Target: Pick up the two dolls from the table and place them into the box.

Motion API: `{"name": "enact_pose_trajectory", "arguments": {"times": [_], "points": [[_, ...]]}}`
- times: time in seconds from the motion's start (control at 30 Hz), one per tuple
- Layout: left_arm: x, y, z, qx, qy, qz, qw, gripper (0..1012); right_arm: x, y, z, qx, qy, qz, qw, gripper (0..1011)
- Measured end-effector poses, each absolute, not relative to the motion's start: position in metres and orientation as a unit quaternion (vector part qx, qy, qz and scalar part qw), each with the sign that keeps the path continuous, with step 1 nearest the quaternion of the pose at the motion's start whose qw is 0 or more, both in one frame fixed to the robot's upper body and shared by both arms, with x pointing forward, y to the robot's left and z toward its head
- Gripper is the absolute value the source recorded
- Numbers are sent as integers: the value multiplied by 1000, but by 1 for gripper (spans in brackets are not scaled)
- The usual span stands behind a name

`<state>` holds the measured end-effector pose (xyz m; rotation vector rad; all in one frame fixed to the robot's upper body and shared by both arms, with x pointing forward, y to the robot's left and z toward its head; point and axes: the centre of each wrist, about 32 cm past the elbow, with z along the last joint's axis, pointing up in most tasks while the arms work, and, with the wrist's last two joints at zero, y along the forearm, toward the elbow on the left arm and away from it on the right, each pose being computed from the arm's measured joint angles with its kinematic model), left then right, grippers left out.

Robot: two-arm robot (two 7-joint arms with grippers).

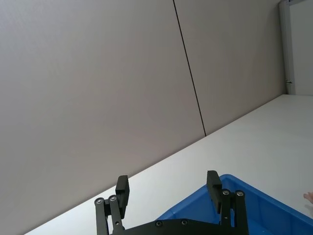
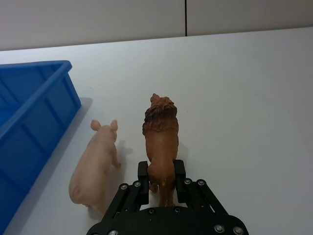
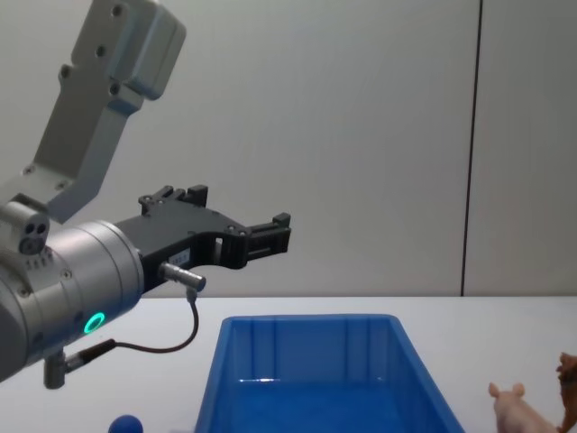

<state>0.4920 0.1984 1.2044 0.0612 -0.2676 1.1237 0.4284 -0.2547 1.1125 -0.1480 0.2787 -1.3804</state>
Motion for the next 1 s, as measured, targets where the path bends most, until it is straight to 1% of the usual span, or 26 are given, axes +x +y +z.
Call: {"name": "enact_pose_trajectory", "arguments": {"times": [0.2, 0.4, 0.6, 0.87, 1.0], "points": [[492, 198, 1204, 29, -126, 531, 837, 1001, 430, -253, 1118, -55, 116, -628, 768, 288], [492, 198, 1204, 29, -126, 531, 837, 1001, 431, -248, 1133, -37, 90, -618, 780, 287], [492, 198, 1204, 29, -126, 531, 837, 1001, 436, -241, 1150, -17, 66, -595, 801, 288], [492, 198, 1204, 29, -126, 531, 837, 1001, 445, -230, 1163, -3, 56, -563, 825, 288], [492, 198, 1204, 29, -126, 531, 837, 1001, 452, -221, 1169, 2, 55, -537, 842, 288]]}}
